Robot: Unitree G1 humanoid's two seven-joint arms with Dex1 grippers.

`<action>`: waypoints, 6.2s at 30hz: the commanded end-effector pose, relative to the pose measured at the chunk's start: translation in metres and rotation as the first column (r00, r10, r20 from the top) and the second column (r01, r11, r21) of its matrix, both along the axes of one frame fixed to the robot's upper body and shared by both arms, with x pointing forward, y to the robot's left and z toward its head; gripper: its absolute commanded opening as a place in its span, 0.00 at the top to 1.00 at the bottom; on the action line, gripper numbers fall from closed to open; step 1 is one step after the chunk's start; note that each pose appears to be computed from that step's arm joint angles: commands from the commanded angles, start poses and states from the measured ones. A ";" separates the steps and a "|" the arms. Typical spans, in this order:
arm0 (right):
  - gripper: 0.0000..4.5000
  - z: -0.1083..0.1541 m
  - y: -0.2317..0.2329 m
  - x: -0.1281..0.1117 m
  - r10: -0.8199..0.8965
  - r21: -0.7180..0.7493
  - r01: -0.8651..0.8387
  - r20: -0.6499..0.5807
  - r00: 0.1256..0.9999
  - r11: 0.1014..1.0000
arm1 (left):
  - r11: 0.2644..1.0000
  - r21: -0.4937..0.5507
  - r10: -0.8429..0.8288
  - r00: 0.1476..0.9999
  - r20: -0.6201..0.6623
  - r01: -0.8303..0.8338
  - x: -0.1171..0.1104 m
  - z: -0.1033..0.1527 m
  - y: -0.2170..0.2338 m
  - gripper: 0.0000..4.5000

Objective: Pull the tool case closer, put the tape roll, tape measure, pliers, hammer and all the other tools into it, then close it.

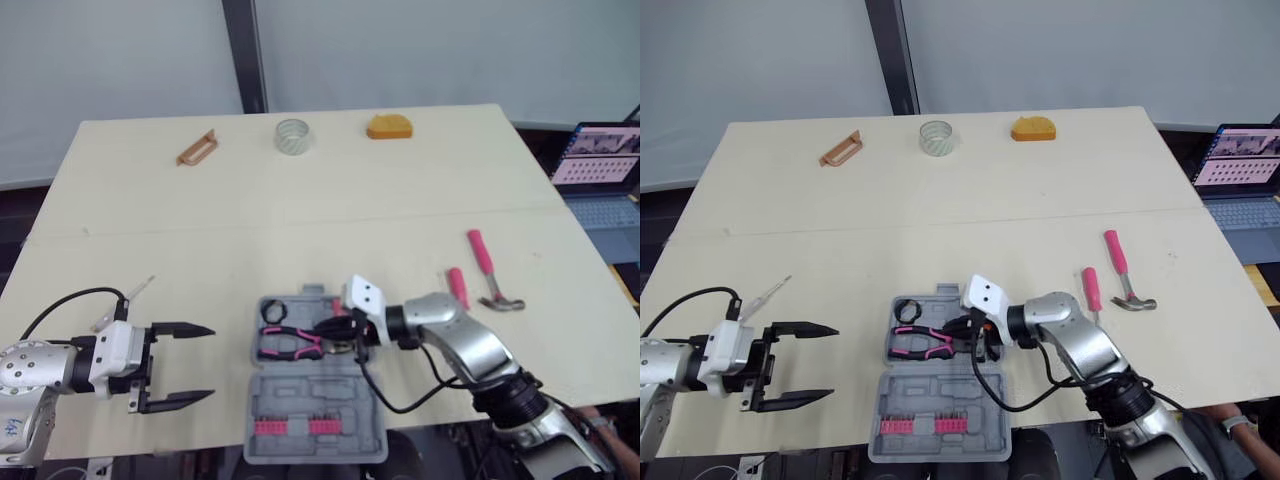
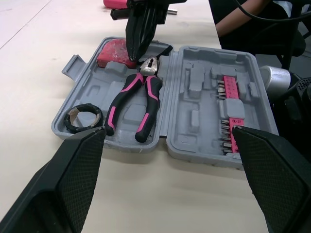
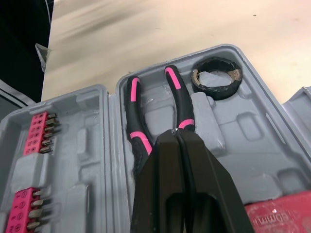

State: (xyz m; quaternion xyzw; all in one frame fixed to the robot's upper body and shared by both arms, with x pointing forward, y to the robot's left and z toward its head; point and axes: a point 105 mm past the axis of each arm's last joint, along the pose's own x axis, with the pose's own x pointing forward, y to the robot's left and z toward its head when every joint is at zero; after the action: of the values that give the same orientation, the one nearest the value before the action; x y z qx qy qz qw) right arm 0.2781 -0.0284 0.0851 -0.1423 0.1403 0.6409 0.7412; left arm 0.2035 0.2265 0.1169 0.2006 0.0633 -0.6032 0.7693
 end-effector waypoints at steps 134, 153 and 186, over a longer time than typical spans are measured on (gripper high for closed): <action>1.00 -0.031 -0.135 -0.049 -0.348 -0.174 0.353 0.063 0.936 0.919 | 0.974 0.085 0.222 0.965 -0.137 -0.211 0.012 -0.061 -0.025 0.99; 1.00 -0.045 -0.109 -0.051 -0.307 -0.184 0.309 0.039 0.951 0.933 | 0.982 0.115 0.163 0.977 -0.138 -0.147 0.027 -0.096 -0.054 0.99; 1.00 -0.041 -0.097 -0.045 -0.341 -0.214 0.331 -0.010 0.940 0.919 | 0.985 0.104 0.148 0.981 -0.125 -0.135 0.032 -0.084 -0.068 0.99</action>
State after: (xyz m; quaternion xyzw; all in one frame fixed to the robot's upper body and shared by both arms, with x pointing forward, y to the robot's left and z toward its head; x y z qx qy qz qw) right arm 0.2294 -0.1215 0.0491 -0.1761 0.2412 0.5054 0.8096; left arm 0.2347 0.1643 0.0225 0.1778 0.1778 -0.5467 0.7987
